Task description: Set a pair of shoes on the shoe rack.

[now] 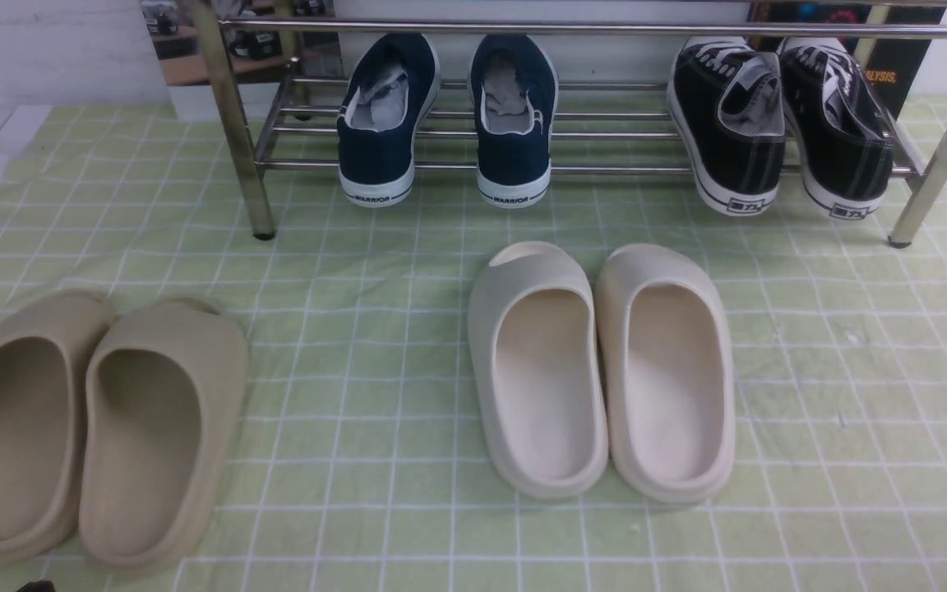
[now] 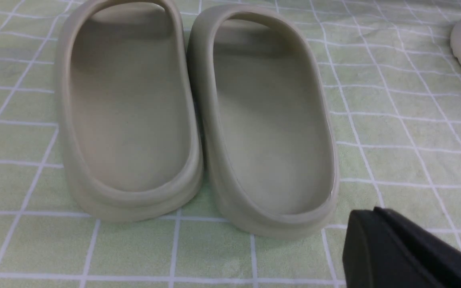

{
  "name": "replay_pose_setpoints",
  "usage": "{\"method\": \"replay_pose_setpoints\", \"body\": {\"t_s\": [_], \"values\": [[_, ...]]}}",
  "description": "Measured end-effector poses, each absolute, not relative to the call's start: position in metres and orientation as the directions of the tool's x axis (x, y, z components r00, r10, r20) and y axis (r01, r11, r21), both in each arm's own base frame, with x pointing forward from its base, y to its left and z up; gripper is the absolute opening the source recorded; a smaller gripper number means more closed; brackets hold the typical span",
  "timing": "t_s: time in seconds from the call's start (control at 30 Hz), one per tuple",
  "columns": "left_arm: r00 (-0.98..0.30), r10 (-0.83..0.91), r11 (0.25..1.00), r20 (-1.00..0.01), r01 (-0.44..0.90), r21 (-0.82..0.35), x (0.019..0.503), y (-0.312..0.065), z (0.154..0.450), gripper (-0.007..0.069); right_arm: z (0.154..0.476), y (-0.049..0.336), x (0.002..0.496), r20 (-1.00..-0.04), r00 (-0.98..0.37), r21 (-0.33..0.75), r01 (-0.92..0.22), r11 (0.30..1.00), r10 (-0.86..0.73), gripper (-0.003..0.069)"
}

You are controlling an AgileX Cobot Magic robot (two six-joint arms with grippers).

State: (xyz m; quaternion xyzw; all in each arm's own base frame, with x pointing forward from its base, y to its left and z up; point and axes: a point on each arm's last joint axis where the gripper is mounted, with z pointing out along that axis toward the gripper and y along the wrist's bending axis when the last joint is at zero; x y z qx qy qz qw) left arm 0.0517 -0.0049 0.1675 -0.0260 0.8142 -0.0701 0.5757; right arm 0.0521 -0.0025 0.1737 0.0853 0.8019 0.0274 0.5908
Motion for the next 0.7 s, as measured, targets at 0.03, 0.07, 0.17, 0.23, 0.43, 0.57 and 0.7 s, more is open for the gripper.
{"method": "replay_pose_setpoints", "body": {"t_s": [0.03,0.07,0.17,0.23,0.43,0.57,0.7], "values": [[-0.336,-0.123,0.989,-0.934,0.038,-0.144,0.0517,-0.0049,0.1675,0.0000,0.1737,-0.0025,0.0521,-0.943,-0.287,0.145,0.104,0.984,0.169,0.0239],[-0.336,-0.123,0.989,-0.934,0.038,-0.144,0.0517,-0.0049,0.1675,0.0000,0.1737,-0.0025,0.0521,-0.943,-0.287,0.145,0.104,0.984,0.169,0.0239],[-0.336,-0.123,0.989,-0.934,0.038,-0.144,0.0517,-0.0049,0.1675,0.0003,0.1737,-0.0025,0.0521,-0.943,-0.287,0.145,0.104,0.984,0.169,0.0239],[-0.336,-0.123,0.989,-0.934,0.038,-0.144,0.0517,-0.0049,0.1675,0.0005,0.1737,-0.0025,0.0521,-0.943,-0.287,0.145,0.104,0.984,0.169,0.0239],[-0.336,-0.123,0.989,-0.934,0.038,-0.144,0.0517,-0.0049,0.1675,0.0007,0.1737,-0.0025,0.0521,-0.943,-0.287,0.145,0.104,0.984,0.169,0.0239],[-0.336,-0.123,0.989,-0.934,0.038,-0.144,0.0517,-0.0049,0.1675,0.0007,0.1737,-0.0025,0.0521,-0.943,-0.287,0.145,0.104,0.984,0.169,0.0239],[-0.336,-0.123,0.989,-0.934,0.038,-0.144,0.0517,-0.0049,0.1675,0.0007,0.1737,-0.0025,0.0521,-0.943,-0.287,0.145,0.104,0.984,0.169,0.0239]]}}
